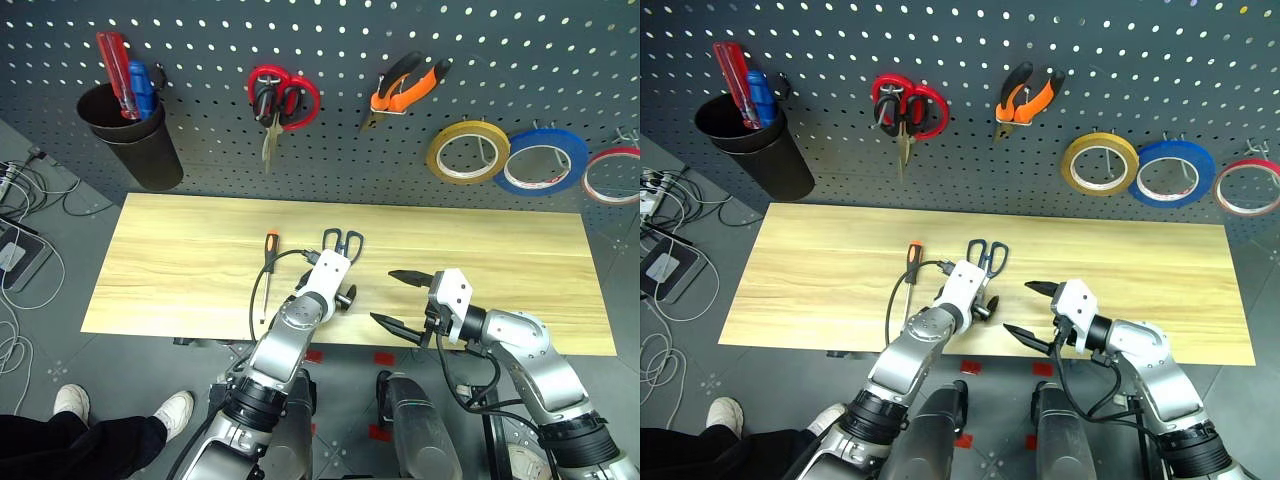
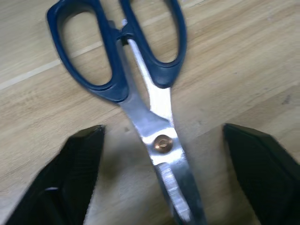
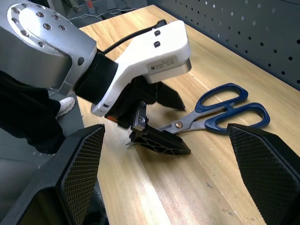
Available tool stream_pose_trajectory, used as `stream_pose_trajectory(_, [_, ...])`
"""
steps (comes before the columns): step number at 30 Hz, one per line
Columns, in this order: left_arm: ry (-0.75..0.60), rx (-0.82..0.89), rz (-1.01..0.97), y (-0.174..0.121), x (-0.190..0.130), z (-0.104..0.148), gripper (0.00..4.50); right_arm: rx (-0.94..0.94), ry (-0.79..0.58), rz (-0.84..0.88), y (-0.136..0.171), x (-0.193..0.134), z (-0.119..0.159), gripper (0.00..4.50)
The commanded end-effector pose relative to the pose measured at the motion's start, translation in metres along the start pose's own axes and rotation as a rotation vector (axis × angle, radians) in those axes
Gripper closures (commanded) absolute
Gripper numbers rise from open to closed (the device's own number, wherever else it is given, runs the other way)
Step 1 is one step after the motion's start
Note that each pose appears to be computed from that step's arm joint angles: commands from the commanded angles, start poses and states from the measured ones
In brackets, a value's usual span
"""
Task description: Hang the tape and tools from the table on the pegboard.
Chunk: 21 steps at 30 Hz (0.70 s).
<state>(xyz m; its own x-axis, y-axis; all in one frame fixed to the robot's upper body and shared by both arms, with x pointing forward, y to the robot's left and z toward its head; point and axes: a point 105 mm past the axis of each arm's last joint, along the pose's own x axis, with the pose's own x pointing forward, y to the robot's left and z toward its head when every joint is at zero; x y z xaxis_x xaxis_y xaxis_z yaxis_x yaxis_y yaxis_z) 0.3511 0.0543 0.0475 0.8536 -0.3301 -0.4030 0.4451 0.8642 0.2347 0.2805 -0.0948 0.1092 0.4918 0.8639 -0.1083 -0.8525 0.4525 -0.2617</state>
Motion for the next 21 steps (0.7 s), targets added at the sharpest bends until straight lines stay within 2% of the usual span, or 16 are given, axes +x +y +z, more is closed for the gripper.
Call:
stream_pose_trajectory(1, [0.076,0.013,0.04,0.007,0.002,-0.022,1.68,0.006,-0.029,-0.028,-0.005,0.0,0.007,0.0])
stream_pose_trajectory(8, [0.071,0.016,0.058,0.011,0.002,-0.021,3.78,0.011,-0.036,-0.038,-0.007,0.002,0.008,0.0])
stream_pose_trajectory(16, [0.06,0.021,0.079,0.017,0.0,-0.02,3.81,0.007,-0.048,-0.04,-0.008,0.005,0.01,0.0])
stream_pose_trajectory(21, [-0.045,0.088,0.078,0.026,-0.012,-0.006,3.81,-0.003,-0.072,-0.055,-0.01,0.003,0.017,0.0])
